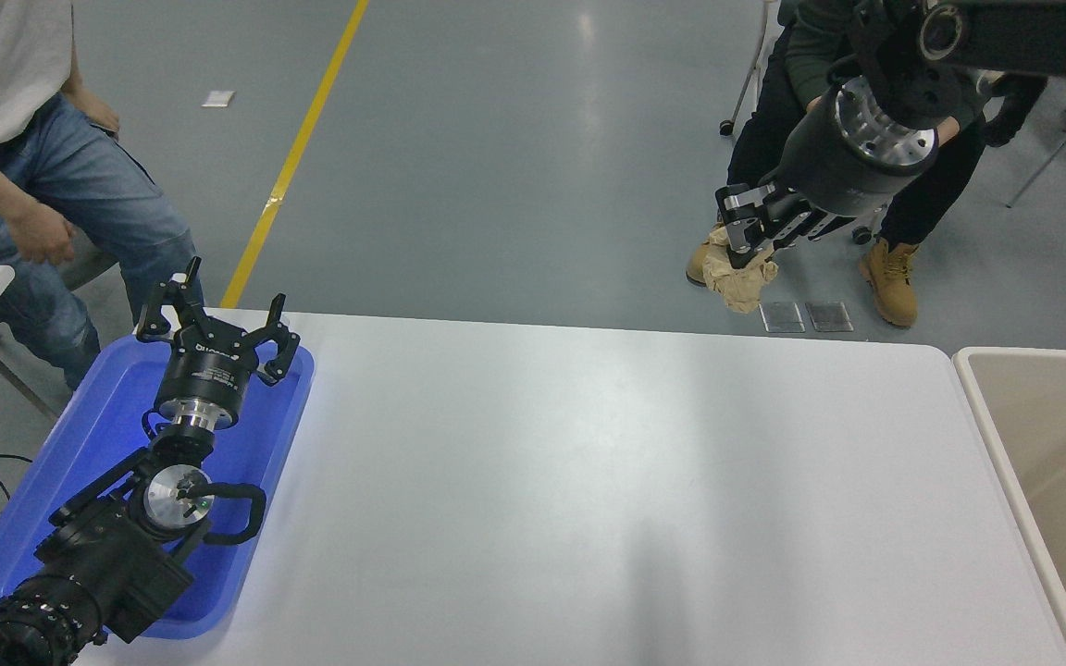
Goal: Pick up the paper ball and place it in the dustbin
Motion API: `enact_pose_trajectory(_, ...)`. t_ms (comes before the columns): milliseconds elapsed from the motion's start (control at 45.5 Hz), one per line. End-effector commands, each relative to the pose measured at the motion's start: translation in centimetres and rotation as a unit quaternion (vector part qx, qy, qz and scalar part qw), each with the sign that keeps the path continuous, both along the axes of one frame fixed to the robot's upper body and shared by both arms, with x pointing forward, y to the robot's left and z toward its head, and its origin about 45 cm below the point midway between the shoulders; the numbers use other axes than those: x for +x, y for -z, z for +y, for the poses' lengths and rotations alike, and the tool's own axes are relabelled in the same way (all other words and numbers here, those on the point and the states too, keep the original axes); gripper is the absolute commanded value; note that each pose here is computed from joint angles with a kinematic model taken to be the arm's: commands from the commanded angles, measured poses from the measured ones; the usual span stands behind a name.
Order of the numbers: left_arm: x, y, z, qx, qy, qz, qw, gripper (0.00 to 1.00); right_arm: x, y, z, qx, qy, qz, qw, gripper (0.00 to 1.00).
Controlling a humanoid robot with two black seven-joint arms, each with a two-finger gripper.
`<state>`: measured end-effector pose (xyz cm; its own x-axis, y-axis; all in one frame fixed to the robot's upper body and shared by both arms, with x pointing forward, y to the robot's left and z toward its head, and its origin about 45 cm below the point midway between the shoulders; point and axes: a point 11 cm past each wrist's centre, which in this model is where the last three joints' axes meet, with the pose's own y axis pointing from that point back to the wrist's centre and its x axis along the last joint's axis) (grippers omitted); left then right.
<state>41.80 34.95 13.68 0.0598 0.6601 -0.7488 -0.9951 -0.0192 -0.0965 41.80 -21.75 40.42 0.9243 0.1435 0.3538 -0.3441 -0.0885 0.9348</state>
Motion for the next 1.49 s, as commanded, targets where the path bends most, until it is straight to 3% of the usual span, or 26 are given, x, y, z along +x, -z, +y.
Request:
enact_pose_trajectory(0, 0.0, 0.0, 0.0, 0.000, 0.000, 0.000, 1.000, 1.00, 0.8, 0.8, -5.6, -0.013, 0.065, -0.019, 0.998, 0.00)
enact_pose_trajectory(308, 0.0, 0.0, 0.0, 0.000, 0.000, 0.000, 1.000, 1.00, 1.7, 4.0, -21.3, -0.048, 0.235, -0.108, 0.965, 0.00)
enact_pose_trajectory(615, 0.0, 0.0, 0.0, 0.000, 0.001, 0.000, 1.000, 1.00, -2.0, 9.6, -35.0, -0.116, 0.373, -0.204, 0.898, 0.00)
enact_pose_trajectory(1121, 0.0, 0.0, 0.0, 0.000, 0.000, 0.000, 1.000, 1.00, -11.5, 21.1, -42.4, -0.184, 0.480, -0.291, 0.807, 0.00)
enact_pose_trajectory(1473, 0.0, 0.0, 0.0, 0.000, 0.001, 0.000, 1.000, 1.00, -16.7, 30.4, -40.3, -0.175, 0.515, -0.273, 0.793, 0.00)
